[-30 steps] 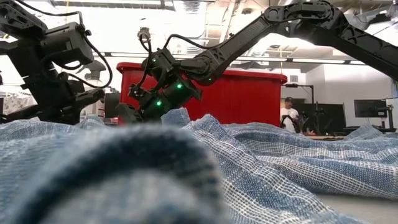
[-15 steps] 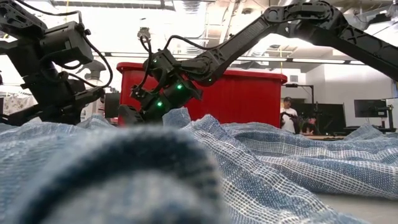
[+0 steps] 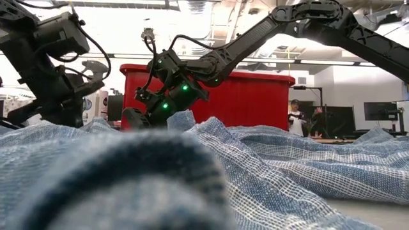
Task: Fold Laundry from Bin
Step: Fold the patterned blue shirt
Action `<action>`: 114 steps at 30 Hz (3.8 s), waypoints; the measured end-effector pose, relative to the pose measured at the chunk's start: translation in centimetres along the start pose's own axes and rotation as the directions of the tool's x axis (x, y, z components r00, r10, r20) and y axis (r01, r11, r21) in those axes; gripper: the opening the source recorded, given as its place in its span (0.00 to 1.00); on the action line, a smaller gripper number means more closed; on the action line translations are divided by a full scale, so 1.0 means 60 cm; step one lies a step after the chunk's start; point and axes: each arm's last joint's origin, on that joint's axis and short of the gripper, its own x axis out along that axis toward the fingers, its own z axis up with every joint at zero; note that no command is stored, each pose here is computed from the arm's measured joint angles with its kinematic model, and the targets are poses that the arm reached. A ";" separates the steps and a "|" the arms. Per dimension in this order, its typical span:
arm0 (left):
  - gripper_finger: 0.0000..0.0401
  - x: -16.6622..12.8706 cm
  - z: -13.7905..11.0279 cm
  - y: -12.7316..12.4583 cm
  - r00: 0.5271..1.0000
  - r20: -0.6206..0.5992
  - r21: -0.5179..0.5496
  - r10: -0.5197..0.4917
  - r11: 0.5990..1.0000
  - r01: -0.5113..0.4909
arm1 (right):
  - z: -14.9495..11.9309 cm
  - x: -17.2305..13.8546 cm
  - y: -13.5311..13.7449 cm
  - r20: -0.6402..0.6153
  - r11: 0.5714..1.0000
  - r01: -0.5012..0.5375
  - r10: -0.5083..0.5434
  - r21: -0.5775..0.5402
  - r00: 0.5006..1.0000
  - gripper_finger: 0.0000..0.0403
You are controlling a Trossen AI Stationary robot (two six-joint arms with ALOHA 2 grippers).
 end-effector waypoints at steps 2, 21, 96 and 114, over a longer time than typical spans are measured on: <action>0.00 -0.006 0.002 0.003 1.000 0.001 0.007 -0.011 1.000 0.011 | 0.000 0.000 0.000 0.001 1.000 0.000 0.000 0.000 1.000 0.07; 0.05 -0.021 0.008 0.022 1.000 0.018 0.121 0.012 0.993 -0.015 | 0.001 -0.001 -0.006 -0.006 1.000 0.012 -0.012 0.002 1.000 0.07; 0.01 0.000 0.053 -0.016 0.950 0.216 0.171 -0.225 0.967 0.190 | -0.179 -0.613 -0.059 -0.263 0.963 0.191 -0.138 0.189 0.955 0.05; 0.01 0.076 0.036 -0.043 0.974 0.117 0.300 -0.193 0.942 0.150 | -0.323 -0.526 -0.063 -0.489 0.763 0.595 -0.429 0.253 0.759 0.05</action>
